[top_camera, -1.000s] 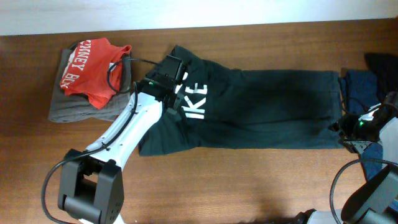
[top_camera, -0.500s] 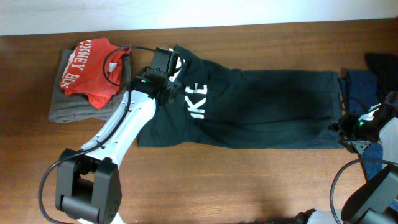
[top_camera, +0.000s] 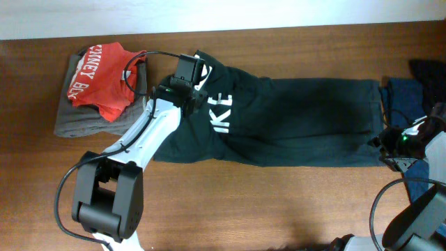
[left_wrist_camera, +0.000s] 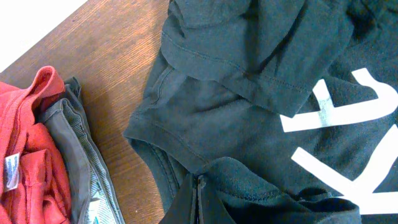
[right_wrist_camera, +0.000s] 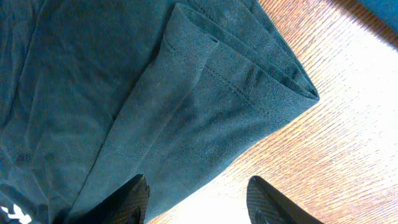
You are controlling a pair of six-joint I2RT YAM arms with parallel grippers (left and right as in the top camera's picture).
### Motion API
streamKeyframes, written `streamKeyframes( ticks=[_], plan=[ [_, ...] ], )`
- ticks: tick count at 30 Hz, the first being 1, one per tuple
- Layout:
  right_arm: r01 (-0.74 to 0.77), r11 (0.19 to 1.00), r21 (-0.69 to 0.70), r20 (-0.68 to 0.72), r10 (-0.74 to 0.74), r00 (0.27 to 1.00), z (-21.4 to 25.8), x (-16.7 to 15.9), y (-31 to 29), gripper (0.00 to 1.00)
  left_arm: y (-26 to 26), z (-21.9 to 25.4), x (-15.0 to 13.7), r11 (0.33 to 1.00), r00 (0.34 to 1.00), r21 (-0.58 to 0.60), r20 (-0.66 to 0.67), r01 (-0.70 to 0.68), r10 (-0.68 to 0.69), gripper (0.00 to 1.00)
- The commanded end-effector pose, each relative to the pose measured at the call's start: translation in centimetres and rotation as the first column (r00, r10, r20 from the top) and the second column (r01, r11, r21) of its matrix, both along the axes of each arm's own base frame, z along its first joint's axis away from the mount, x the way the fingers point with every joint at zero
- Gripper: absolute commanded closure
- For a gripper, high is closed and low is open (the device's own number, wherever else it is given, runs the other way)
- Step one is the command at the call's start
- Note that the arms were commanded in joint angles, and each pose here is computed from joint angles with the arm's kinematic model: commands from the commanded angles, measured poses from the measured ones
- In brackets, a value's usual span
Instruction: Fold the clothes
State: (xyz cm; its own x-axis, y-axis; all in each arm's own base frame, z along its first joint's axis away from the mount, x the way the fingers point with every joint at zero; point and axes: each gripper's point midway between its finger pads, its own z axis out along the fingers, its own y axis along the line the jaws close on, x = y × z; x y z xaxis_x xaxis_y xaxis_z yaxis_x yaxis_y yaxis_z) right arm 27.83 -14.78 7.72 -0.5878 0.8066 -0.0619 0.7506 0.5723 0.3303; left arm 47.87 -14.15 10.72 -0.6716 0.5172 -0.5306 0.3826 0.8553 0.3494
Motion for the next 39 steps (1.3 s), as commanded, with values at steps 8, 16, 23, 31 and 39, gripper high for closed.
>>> streamKeyframes(
  ticks=[8, 16, 23, 31, 39],
  plan=[
    [-0.009, 1.0, 0.012, -0.009, 0.009, 1.0, -0.2, -0.2, 0.2, 0.44, 2.3, 1.1, -3.3, 0.986, 0.97, 0.024, -0.18, -0.162, 0.164, 0.02],
    [-0.008, 1.0, 0.014, -0.013, 0.009, 1.0, -0.2, -0.3, 0.3, 0.44, 4.2, -3.3, -10.4, 0.947, 0.804, -0.117, -0.565, -0.3, 0.185, 0.36],
    [-0.009, 1.0, 0.015, -0.013, 0.009, 1.0, -0.2, -0.3, 0.3, 0.44, 5.4, -7.2, -12.9, 0.95, 0.746, -0.096, -0.645, -0.296, 0.167, 0.47],
    [-0.009, 1.0, 0.015, -0.014, 0.009, 1.0, -0.2, -0.3, 0.3, 0.44, 5.9, -9.7, -14.2, 0.965, 0.7, -0.052, -0.698, -0.258, 0.15, 0.9],
    [-0.009, 1.0, 0.015, -0.014, 0.009, 1.0, -0.2, -0.3, 0.3, 0.44, 10.7, -9.6, -14.5, 0.931, 0.661, 0.106, -0.676, -0.348, 0.324, 0.99]
  ],
)
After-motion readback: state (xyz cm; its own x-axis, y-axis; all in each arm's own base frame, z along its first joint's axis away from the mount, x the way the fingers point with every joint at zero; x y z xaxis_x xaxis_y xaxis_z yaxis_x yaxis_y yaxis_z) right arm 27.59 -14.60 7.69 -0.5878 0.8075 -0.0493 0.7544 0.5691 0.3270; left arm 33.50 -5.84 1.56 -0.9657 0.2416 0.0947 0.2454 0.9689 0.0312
